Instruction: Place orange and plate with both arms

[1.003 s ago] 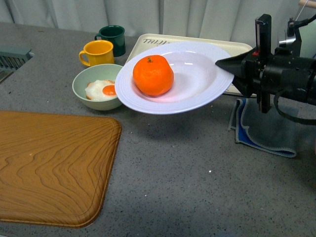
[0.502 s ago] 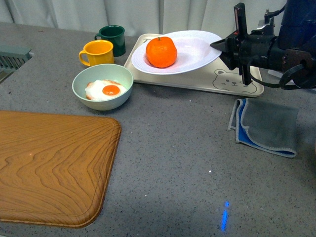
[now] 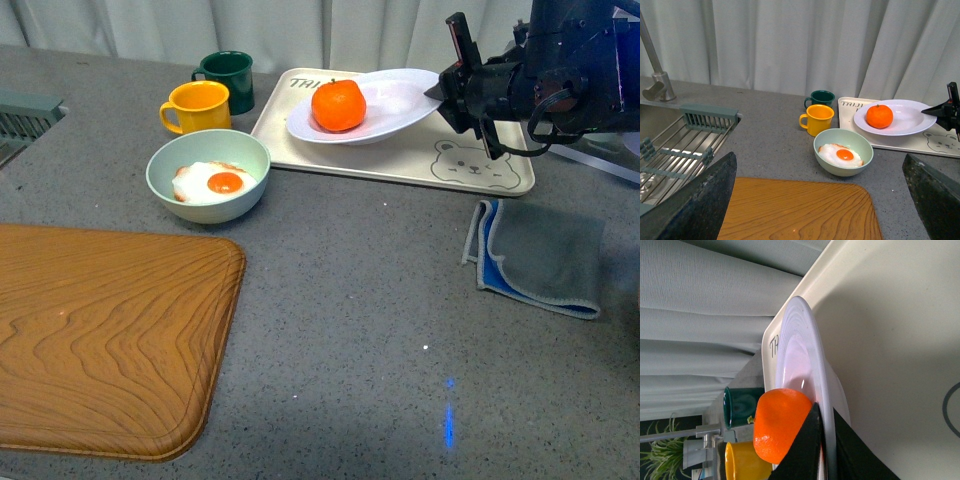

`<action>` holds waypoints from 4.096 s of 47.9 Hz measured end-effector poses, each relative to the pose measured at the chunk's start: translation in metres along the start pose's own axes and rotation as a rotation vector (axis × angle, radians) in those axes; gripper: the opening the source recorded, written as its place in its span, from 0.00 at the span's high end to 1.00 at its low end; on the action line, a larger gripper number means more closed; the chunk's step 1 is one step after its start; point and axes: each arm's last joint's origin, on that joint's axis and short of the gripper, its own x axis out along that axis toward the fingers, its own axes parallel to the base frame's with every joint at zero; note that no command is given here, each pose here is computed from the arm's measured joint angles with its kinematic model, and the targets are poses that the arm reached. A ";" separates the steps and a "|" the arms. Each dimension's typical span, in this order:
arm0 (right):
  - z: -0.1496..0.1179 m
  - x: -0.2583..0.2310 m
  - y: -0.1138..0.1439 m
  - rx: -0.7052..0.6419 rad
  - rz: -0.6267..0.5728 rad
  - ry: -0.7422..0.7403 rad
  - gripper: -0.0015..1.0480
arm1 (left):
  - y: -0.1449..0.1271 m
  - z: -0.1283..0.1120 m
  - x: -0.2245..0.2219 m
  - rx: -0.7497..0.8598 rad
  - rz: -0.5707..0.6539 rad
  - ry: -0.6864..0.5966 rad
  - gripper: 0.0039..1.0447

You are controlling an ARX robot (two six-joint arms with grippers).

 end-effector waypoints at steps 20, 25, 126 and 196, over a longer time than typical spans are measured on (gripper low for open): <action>0.004 -0.021 0.035 -0.377 -0.096 -0.157 0.20 | 0.000 0.000 0.000 0.000 0.000 0.000 0.06; 0.006 -0.032 0.052 -0.603 -0.137 -0.267 0.07 | 0.000 0.000 0.000 0.000 0.000 0.000 0.06; -0.139 -0.393 0.008 -1.112 -0.234 -0.632 0.99 | 0.000 0.000 0.000 0.000 0.000 0.000 0.06; -0.163 -0.428 0.006 -1.114 -0.228 -0.641 0.99 | 0.000 0.000 0.000 0.000 0.000 0.000 0.06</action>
